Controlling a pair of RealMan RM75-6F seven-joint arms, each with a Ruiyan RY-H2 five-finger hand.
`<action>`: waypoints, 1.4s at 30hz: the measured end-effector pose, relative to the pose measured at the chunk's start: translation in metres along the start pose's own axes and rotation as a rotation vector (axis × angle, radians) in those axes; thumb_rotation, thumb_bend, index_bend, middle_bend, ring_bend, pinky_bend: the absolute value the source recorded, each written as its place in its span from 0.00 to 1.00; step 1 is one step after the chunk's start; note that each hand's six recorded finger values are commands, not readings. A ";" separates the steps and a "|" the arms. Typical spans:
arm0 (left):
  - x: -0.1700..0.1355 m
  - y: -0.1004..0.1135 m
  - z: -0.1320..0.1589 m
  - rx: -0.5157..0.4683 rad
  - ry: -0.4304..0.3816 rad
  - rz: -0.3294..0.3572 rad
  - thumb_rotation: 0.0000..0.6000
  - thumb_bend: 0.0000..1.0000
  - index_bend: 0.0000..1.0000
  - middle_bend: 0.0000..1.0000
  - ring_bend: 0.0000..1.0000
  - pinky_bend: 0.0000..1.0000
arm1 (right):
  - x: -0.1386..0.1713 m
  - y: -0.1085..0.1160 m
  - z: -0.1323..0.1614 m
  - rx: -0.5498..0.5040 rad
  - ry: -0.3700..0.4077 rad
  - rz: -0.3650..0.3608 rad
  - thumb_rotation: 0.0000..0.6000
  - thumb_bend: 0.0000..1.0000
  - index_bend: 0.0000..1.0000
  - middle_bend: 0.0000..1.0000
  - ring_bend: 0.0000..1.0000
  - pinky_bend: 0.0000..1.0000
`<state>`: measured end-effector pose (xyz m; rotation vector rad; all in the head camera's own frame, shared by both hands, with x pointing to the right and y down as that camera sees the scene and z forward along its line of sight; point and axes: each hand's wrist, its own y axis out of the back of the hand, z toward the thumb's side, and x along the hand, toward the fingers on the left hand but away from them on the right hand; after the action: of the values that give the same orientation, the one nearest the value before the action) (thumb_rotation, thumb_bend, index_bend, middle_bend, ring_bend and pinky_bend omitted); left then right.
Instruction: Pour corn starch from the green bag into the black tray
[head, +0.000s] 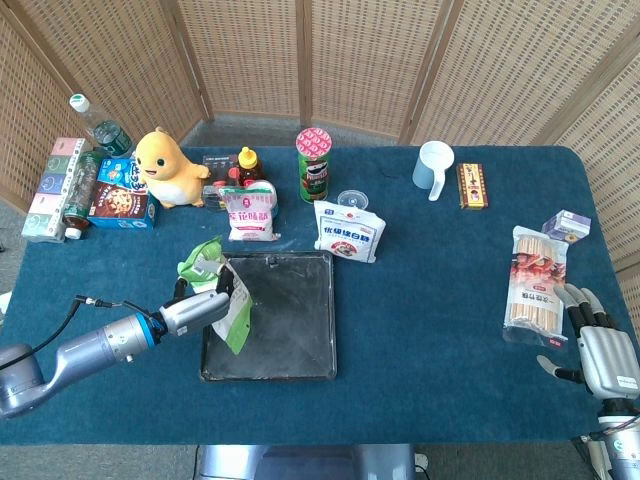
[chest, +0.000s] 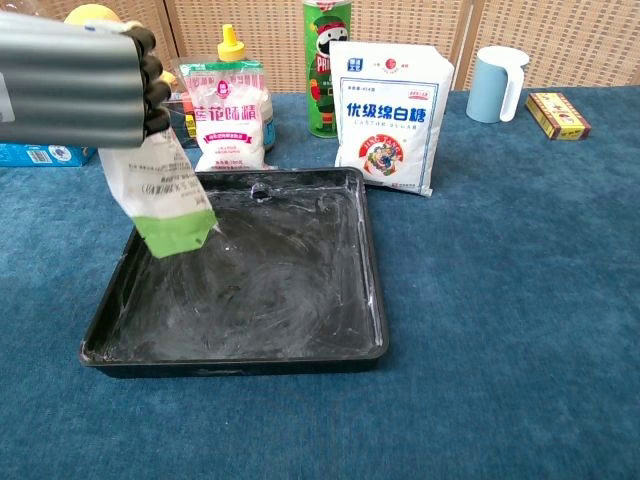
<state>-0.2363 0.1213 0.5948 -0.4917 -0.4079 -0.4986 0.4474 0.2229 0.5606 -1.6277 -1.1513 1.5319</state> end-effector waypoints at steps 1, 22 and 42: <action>0.001 -0.002 -0.003 -0.017 0.022 -0.021 1.00 0.54 0.93 0.75 0.62 0.62 | 0.000 0.001 0.000 -0.001 -0.001 -0.002 1.00 0.00 0.00 0.00 0.01 0.16; -0.004 -0.008 -0.011 -0.451 0.305 -0.207 1.00 0.54 0.93 0.77 0.64 0.62 | -0.002 -0.002 -0.002 -0.007 -0.007 0.012 1.00 0.00 0.00 0.00 0.01 0.16; -0.090 -0.085 0.063 -1.698 0.933 -0.319 1.00 0.54 0.93 0.77 0.64 0.61 | -0.003 -0.009 -0.001 0.018 -0.017 0.036 1.00 0.00 0.00 0.00 0.01 0.16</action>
<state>-0.3703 0.1216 0.6310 -1.7098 1.0067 -1.2640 0.4475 0.2239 0.5697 -1.6344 -1.1202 1.5770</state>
